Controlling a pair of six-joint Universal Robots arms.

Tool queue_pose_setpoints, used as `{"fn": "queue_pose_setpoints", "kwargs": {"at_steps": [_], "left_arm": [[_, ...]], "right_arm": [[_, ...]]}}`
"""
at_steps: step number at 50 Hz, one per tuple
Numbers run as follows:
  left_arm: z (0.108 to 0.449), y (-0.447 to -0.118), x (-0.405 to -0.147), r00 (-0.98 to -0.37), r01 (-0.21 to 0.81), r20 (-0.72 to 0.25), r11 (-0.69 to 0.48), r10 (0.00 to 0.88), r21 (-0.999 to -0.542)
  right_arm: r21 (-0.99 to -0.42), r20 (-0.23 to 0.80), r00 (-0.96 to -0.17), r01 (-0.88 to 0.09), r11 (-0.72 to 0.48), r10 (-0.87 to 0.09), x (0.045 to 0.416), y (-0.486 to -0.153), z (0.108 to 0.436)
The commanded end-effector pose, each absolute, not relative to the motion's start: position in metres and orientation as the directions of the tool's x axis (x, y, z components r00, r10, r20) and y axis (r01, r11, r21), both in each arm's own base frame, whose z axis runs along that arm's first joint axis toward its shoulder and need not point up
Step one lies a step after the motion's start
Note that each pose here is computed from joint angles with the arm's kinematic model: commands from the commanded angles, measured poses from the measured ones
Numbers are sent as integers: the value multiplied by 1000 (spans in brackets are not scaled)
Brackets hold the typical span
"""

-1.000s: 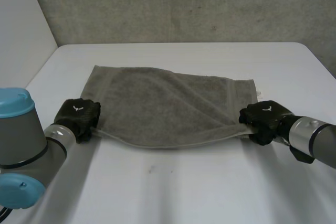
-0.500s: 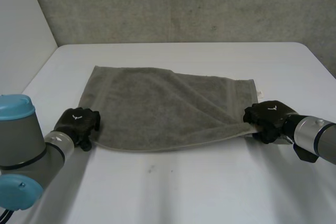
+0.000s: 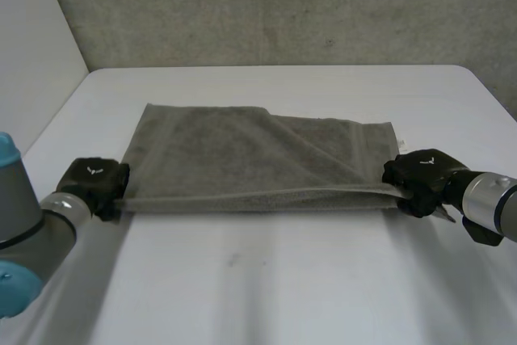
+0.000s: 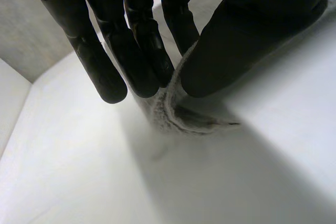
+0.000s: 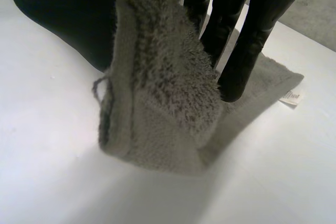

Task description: Fold the laundry

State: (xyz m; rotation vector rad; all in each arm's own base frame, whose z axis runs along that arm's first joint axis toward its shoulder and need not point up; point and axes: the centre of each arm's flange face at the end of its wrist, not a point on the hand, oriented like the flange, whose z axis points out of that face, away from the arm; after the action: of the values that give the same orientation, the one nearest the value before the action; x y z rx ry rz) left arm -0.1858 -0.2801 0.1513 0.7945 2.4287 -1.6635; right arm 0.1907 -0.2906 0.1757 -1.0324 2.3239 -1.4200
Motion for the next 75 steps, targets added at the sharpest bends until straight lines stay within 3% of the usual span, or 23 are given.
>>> {"fn": "queue_pose_setpoints", "kwargs": {"at_steps": [1, 2, 3, 4, 5, 6, 7, 11, 17, 23, 27, 34, 41, 53, 62, 65, 68, 75], "left_arm": [[175, -221, -176, -729, 659, -419, 391, 541, -642], [180, -208, -174, -706, 686, -411, 411, 577, -600], [186, -200, -173, -686, 706, -413, 409, 599, -578], [186, -200, -173, -686, 706, -413, 409, 599, -578], [194, -198, -172, -678, 713, -432, 390, 594, -583], [200, -198, -171, -676, 715, -452, 368, 583, -595], [200, -198, -171, -676, 715, -452, 368, 583, -595], [215, -214, -169, -697, 695, -497, 315, 517, -647], [216, -236, -175, -709, 677, -522, 252, 474, -691], [202, -285, -194, -723, 653, -540, 170, 431, -738], [190, -322, -209, -751, 614, -528, 127, 395, -779], [168, -365, -226, -758, 599, -538, 66, 369, -798], [141, -399, -234, -764, 597, -549, 48, 339, -801], [124, -414, -240, -762, 595, -560, 11, 324, -804], [129, -413, -251, -766, 576, -561, -51, 312, -816], [137, -409, -255, -765, 572, -564, -76, 310, -817], [159, -404, -255, -772, 561, -566, -108, 289, -821], [187, -389, -250, -779, 551, -564, -131, 272, -824]], "right_arm": [[-743, 201, -601, -608, 280, -773, 191, -249, 202], [-690, 181, -545, -664, 290, -819, 190, -234, 202], [-689, 180, -545, -664, 290, -819, 190, -233, 202], [-632, 155, -477, -721, 284, -865, 189, -219, 204], [-577, 135, -411, -772, 266, -902, 187, -208, 206], [-577, 134, -411, -772, 266, -902, 186, -208, 206], [-540, 115, -360, -805, 246, -926, 184, -202, 209], [-517, 160, -316, -834, 193, -935, 182, -207, 213], [-584, 261, -400, -790, 186, -879, 187, -242, 212], [-666, 383, -510, -730, 151, -770, 189, -286, 202], [-670, 441, -530, -731, 127, -725, 194, -304, 185], [-617, 522, -526, -777, 129, -672, 208, -322, 147], [-631, 562, -533, -771, 88, -633, 212, -338, 132], [-664, 657, -545, -746, -57, -521, 227, -367, 129], [-668, 665, -561, -742, -57, -494, 228, -372, 127], [-702, 642, -609, -711, -36, -466, 226, -372, 140], [-778, 586, -701, -628, -38, -407, 220, -369, 180], [-844, 501, -772, -535, -26, -391, 215, -341, 216]]}}
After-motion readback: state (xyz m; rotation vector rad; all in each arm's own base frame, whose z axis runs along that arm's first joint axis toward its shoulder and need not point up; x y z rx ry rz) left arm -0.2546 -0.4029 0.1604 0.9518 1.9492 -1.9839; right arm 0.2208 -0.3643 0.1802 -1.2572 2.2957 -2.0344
